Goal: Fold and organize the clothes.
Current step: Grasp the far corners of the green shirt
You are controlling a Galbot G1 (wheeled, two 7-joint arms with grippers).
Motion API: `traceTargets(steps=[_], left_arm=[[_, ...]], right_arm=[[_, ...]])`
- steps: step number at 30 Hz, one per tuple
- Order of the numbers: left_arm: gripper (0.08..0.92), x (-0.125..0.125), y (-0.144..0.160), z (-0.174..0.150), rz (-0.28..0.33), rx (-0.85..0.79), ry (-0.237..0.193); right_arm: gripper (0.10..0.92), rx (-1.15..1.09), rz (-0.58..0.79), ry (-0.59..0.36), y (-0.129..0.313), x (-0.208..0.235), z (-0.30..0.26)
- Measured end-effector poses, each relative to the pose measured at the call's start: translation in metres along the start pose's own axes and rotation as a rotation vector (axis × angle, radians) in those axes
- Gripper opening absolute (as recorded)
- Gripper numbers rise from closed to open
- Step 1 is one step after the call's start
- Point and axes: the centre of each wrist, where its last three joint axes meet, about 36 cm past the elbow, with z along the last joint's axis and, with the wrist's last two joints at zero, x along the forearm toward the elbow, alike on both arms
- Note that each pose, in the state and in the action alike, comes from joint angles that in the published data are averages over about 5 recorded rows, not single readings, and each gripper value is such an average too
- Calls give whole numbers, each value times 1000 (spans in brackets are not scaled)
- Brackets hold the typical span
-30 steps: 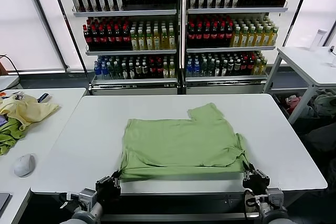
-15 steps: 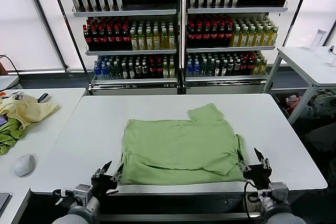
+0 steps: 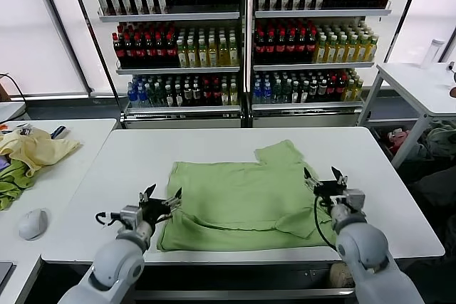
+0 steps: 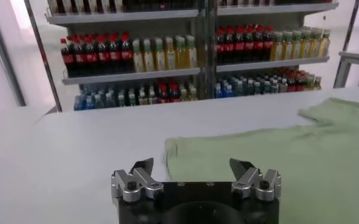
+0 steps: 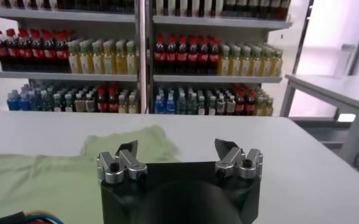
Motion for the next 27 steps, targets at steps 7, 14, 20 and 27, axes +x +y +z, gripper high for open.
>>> traceTargets(steps=[7,14,20,27], left_arm=[[823,-58,1,-17,-25,-11,12],[823,-103,1,-24,-42,-20,62],[823,-126,1,-19,-49,-17,119],[812,-138,-1,-17,-54,-11,150]], right_arm=[[823,14,4,45,3,-56,-17],[823,17,-1,95,10,-100,-32],[823,28,-4,134,16,-129,-35],[811,22,-10,177,18,-151,-31]])
